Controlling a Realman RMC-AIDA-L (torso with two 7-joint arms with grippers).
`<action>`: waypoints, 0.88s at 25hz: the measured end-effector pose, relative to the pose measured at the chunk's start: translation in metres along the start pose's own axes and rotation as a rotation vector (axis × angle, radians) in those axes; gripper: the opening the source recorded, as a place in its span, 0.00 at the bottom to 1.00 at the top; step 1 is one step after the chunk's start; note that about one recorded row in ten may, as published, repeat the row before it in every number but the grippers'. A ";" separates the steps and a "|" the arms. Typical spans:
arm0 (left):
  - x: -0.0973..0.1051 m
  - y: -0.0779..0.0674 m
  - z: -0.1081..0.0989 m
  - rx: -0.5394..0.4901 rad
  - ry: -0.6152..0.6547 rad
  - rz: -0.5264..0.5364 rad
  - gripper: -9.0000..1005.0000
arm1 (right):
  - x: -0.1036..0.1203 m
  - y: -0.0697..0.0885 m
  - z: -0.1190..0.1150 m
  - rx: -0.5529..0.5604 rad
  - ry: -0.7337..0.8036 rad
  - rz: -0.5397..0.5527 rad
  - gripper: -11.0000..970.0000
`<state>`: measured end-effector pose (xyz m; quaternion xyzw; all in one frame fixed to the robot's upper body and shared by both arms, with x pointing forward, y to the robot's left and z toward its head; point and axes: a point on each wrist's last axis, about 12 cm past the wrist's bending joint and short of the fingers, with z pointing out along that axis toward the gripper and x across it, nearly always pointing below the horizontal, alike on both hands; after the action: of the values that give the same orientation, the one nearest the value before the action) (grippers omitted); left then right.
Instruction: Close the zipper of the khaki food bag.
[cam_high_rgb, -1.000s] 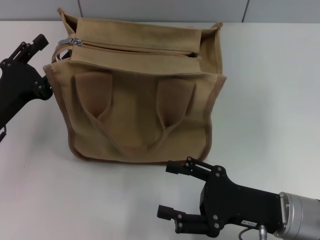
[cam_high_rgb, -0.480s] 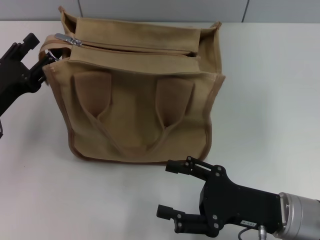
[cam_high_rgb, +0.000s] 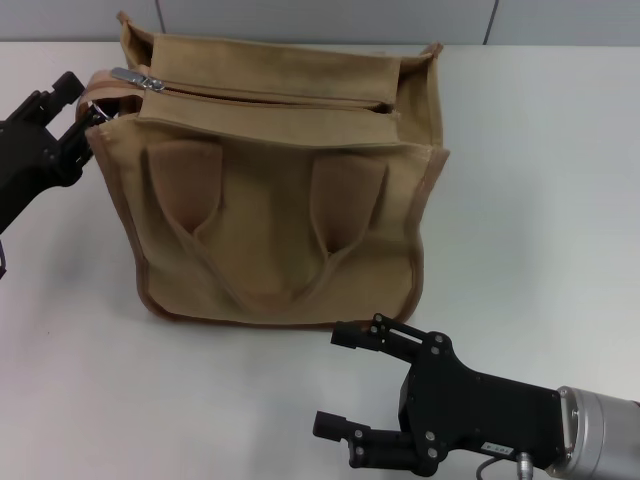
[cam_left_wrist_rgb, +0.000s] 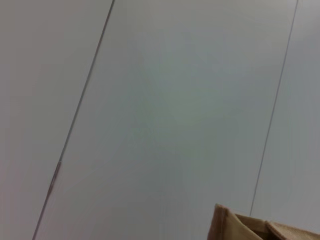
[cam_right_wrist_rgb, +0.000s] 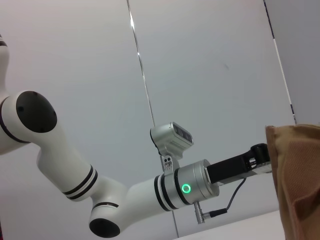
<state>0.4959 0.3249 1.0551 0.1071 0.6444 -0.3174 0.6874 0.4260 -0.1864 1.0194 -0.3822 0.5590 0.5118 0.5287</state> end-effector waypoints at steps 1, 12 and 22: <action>-0.001 0.000 0.000 0.003 -0.003 0.002 0.76 | 0.000 0.000 0.000 0.000 0.000 0.000 0.86; -0.002 -0.001 -0.002 0.006 -0.020 0.009 0.21 | 0.001 0.000 -0.001 0.002 0.002 0.001 0.86; -0.002 -0.011 -0.004 0.062 -0.056 -0.018 0.04 | 0.000 0.001 0.000 0.003 -0.004 -0.023 0.86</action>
<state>0.4868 0.3195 1.0597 0.1137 0.6155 -0.3463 0.6987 0.4254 -0.1863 1.0194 -0.3866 0.5544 0.5054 0.5364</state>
